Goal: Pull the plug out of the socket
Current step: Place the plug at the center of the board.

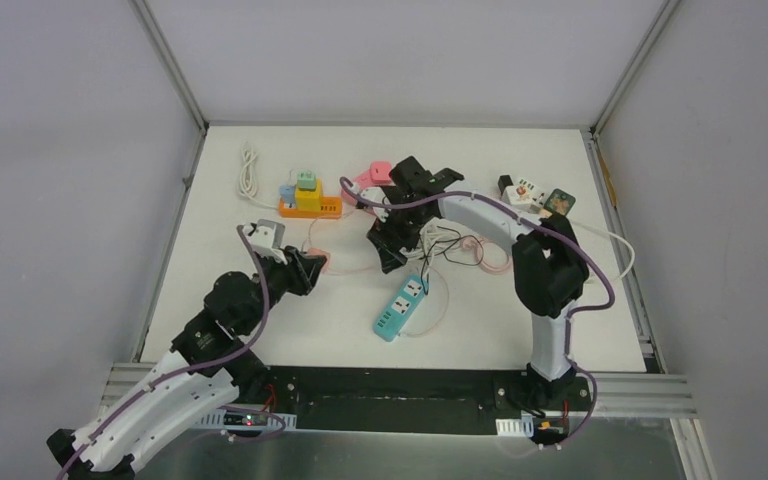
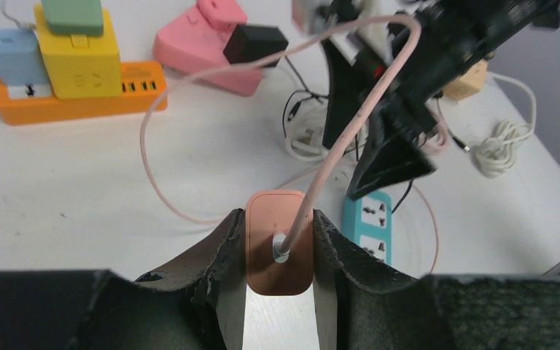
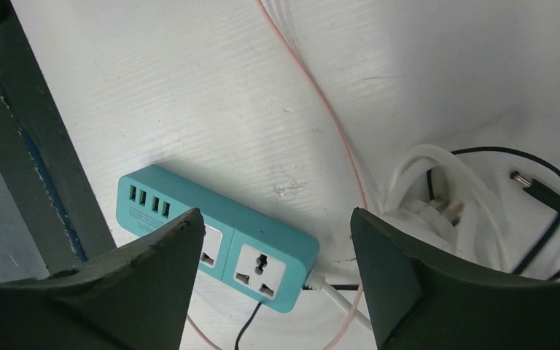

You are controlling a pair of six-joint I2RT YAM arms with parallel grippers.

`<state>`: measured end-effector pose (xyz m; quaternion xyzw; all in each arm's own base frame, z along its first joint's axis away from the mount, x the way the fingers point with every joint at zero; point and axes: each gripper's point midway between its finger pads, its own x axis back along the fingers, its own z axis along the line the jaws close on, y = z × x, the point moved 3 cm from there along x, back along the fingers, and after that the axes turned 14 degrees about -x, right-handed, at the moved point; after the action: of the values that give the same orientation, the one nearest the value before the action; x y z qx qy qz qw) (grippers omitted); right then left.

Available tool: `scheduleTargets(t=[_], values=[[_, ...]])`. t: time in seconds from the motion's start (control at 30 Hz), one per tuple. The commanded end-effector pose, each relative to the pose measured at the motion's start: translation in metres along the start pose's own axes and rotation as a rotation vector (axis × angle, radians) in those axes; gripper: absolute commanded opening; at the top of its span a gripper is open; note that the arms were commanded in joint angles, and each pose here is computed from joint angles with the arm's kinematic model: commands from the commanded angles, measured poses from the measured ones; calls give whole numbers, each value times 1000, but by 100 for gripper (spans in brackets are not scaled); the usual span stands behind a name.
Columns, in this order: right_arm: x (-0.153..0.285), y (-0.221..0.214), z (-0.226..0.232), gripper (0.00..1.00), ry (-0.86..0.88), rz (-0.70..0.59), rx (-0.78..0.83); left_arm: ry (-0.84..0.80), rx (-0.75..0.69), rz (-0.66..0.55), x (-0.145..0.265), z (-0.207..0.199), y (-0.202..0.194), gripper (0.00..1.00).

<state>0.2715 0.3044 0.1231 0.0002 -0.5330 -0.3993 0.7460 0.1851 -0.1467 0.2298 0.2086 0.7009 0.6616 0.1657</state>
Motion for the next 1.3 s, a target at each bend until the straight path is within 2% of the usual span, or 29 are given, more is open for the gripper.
scheduleTargets(t=[0.0, 0.23, 0.5, 0.6, 0.87, 1.2, 1.27], values=[[-11, 7, 6, 77, -27, 26, 82, 48, -24, -177, 20, 10, 76, 5], [-35, 9, 3, 72, -19, 70, 47, 3, -87, -283, 41, 4, 150, 5], [-47, 3, 8, 73, 21, 106, 31, 32, -170, -374, 65, 9, 216, 4], [-48, -5, 19, 73, 100, 117, 35, 25, -186, -376, 64, 7, 225, 4], [-63, -15, -2, 66, 15, 147, 29, 13, -187, -395, 69, 5, 236, 4], [-62, -20, 1, 40, 40, 166, 49, 35, -209, -393, 77, 10, 243, 4], [-61, -21, 1, 32, 40, 168, 53, 42, -212, -391, 78, 11, 241, 4]])
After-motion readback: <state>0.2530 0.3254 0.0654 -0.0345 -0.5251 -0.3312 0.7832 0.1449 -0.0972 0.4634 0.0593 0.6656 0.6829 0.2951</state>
